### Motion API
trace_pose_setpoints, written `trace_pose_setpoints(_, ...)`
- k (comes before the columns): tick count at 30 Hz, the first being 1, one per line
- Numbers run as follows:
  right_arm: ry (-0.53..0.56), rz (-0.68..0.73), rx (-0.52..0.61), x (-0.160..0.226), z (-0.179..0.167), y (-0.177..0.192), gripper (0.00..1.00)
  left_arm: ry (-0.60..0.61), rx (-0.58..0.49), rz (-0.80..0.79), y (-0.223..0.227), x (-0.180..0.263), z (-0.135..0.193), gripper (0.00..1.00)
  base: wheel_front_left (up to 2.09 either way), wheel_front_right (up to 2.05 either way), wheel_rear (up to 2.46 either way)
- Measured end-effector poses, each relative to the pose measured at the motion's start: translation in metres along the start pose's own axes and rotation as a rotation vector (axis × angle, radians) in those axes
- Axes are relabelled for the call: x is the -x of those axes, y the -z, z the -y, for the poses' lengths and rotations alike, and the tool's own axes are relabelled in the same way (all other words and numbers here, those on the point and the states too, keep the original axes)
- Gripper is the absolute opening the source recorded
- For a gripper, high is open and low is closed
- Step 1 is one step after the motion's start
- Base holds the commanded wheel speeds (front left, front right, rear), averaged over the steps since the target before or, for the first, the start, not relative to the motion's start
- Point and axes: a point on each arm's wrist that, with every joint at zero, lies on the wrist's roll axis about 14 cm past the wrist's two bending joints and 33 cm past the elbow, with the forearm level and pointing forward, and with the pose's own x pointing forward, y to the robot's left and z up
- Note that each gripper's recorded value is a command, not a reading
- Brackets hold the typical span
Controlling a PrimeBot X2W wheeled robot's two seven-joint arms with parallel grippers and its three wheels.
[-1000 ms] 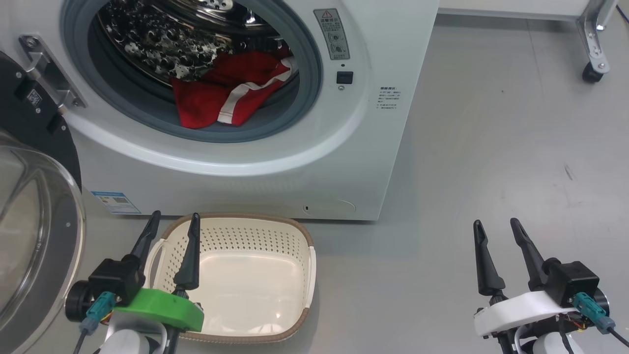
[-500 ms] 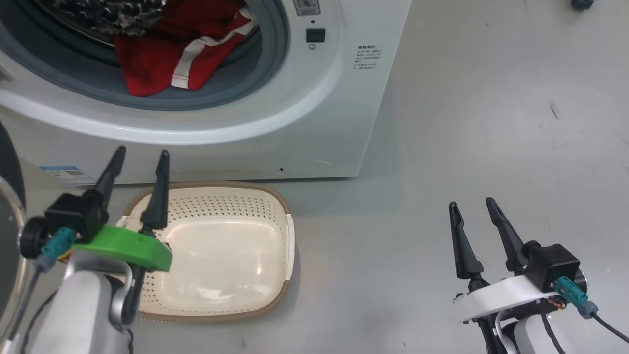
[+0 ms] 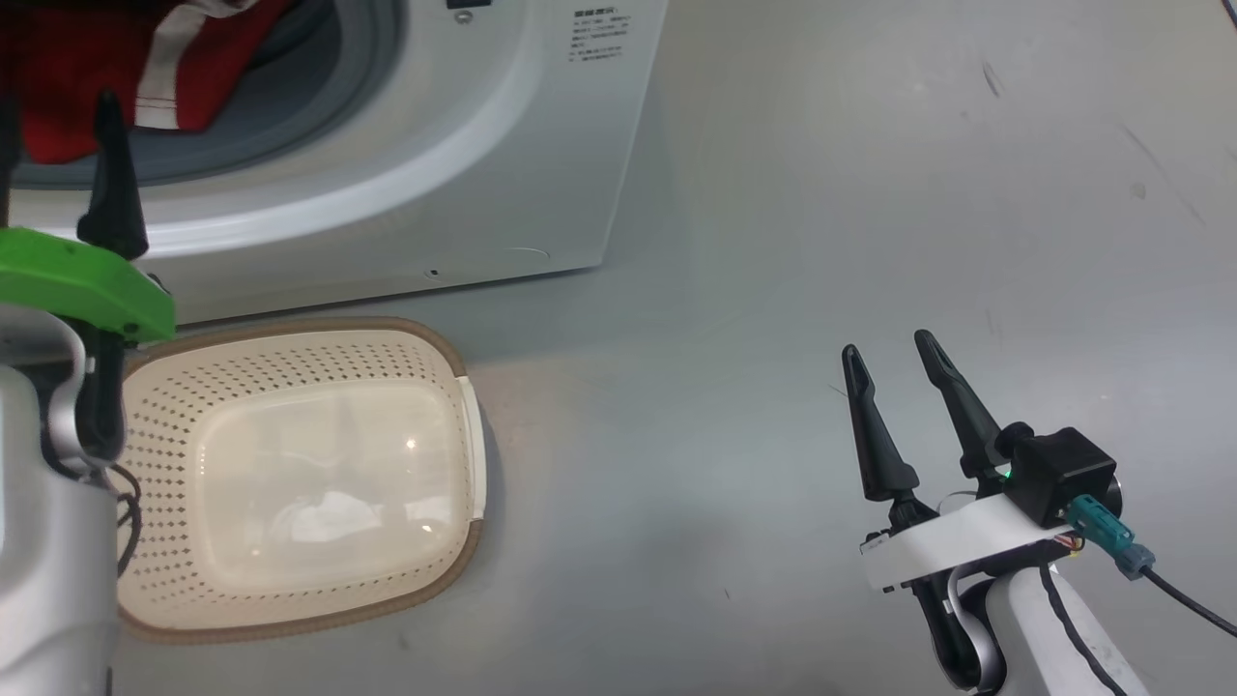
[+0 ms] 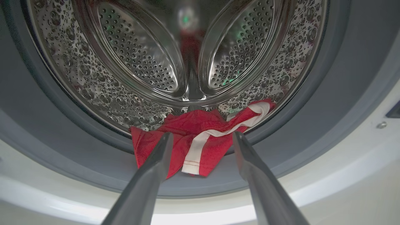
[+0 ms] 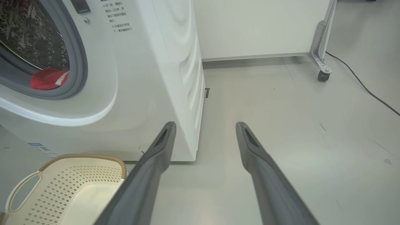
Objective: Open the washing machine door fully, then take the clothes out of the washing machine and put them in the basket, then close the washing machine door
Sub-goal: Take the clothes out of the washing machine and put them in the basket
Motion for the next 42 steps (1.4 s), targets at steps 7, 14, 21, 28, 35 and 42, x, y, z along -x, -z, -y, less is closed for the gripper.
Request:
trace_pose_setpoints(7,0.060,-0.009,0.006,-0.004,0.020,0.002,1.00,0.044,-0.037,-0.072,0.017,-0.042,0.008,1.00,0.00,0.00,0.00)
trace_pose_setpoints(14,0.115,-0.025,0.003,0.000,0.037,0.006,1.00,0.062,-0.047,-0.170,0.044,-0.071,0.012,1.00,0.00,0.00,0.00)
trace_pose_setpoints(21,0.137,-0.036,0.008,0.000,0.044,0.009,1.00,0.032,-0.071,-0.261,0.066,-0.090,0.002,1.00,0.00,0.00,0.00)
trace_pose_setpoints(28,0.144,-0.048,-0.010,0.001,0.044,0.013,1.00,0.016,-0.056,-0.353,0.094,-0.094,-0.002,1.00,0.00,0.00,0.00)
trace_pose_setpoints(35,0.121,-0.054,-0.028,-0.001,0.036,0.016,1.00,-0.001,-0.070,-0.387,0.097,-0.100,-0.008,1.00,0.00,0.00,0.00)
trace_pose_setpoints(42,0.117,-0.050,-0.033,-0.003,0.034,0.015,1.00,-0.006,-0.071,-0.416,0.103,-0.105,-0.008,1.00,0.00,0.00,0.00)
